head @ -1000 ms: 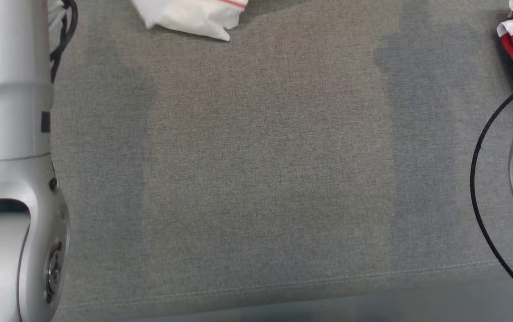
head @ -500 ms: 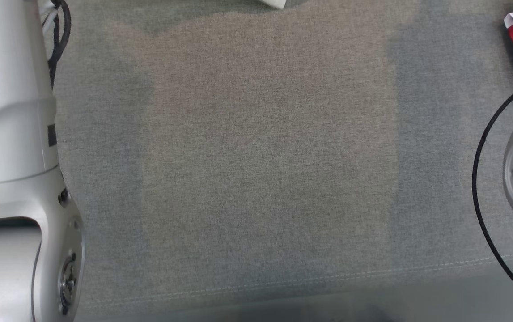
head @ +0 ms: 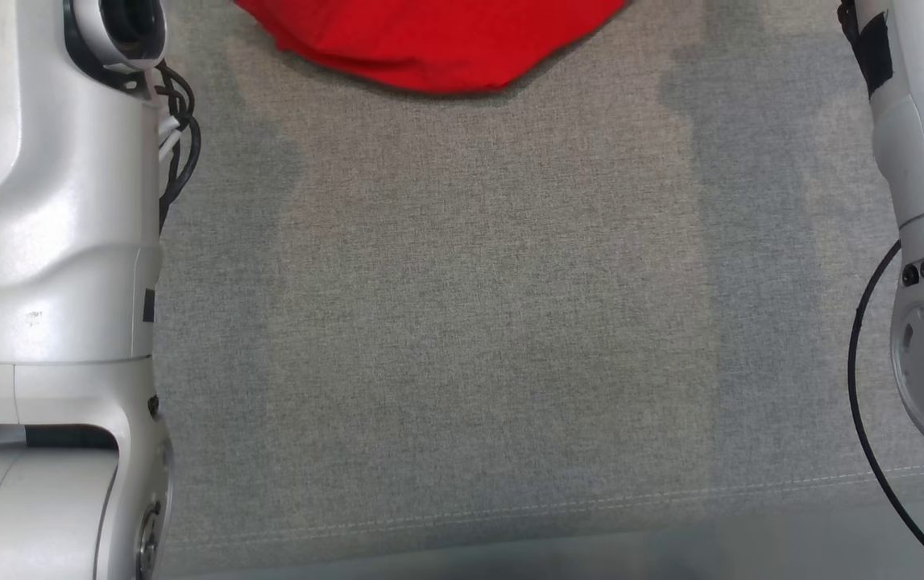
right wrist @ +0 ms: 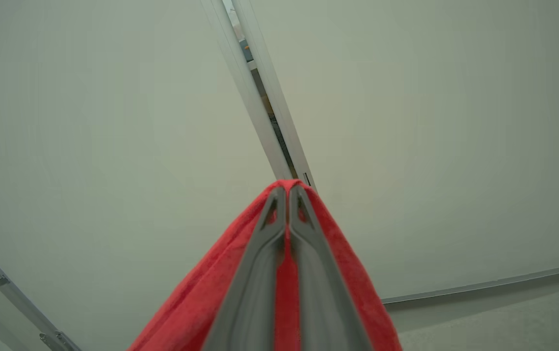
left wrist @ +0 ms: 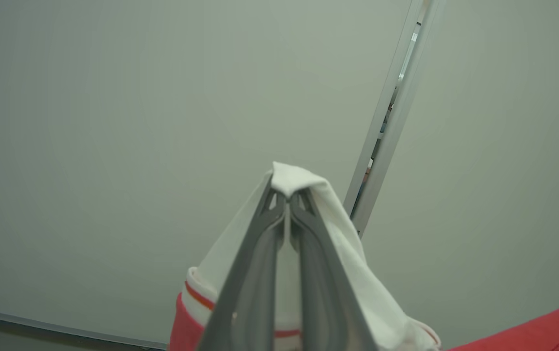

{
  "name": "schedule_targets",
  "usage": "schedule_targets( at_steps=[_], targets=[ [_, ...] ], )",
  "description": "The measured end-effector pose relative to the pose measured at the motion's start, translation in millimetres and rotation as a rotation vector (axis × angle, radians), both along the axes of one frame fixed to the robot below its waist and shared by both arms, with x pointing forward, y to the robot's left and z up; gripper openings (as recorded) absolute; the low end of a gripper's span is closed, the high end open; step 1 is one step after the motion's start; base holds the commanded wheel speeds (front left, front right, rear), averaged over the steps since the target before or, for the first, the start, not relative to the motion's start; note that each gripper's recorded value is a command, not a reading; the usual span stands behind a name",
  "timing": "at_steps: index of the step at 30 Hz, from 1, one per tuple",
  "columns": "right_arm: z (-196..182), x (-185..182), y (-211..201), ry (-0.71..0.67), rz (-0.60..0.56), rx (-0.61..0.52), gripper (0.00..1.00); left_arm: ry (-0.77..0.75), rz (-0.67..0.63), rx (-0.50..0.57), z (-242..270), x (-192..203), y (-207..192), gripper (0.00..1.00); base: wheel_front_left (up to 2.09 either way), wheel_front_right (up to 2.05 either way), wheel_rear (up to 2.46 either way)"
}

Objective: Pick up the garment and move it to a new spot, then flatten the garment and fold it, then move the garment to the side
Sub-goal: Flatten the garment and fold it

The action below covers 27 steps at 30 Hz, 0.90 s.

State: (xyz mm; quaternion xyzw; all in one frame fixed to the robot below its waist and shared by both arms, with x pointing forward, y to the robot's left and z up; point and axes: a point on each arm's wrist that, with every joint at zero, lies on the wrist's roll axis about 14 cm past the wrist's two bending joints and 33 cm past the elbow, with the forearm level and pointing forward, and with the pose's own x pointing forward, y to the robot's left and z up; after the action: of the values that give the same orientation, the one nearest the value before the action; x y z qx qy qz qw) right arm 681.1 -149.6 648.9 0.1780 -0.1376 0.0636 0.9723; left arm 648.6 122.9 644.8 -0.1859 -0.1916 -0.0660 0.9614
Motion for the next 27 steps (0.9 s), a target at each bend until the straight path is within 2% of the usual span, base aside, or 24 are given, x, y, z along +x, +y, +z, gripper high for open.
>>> schedule_targets(
  at_steps=[7,14,21,27],
  targets=[
    [-26.4,-5.9,9.2,0.162,0.040,-0.046,0.00,0.080,-0.035,0.022,-14.4,-4.8,-11.0,0.00,0.00,0.00,0.00],
    [-76.1,-26.1,14.5,0.379,0.083,-0.142,0.00,0.183,-0.073,0.052,-41.9,-19.6,-17.8,0.00,0.00,0.00,0.00],
    [-98.5,-56.1,6.5,0.548,0.117,-0.164,0.00,0.228,-0.093,0.003,-57.0,-54.6,-13.9,0.00,0.00,0.00,0.00],
    [-119.9,-97.2,5.3,0.669,0.174,-0.164,0.00,0.254,-0.075,-0.029,-74.0,-98.9,-3.5,0.00,0.00,0.00,0.00]
  ],
)
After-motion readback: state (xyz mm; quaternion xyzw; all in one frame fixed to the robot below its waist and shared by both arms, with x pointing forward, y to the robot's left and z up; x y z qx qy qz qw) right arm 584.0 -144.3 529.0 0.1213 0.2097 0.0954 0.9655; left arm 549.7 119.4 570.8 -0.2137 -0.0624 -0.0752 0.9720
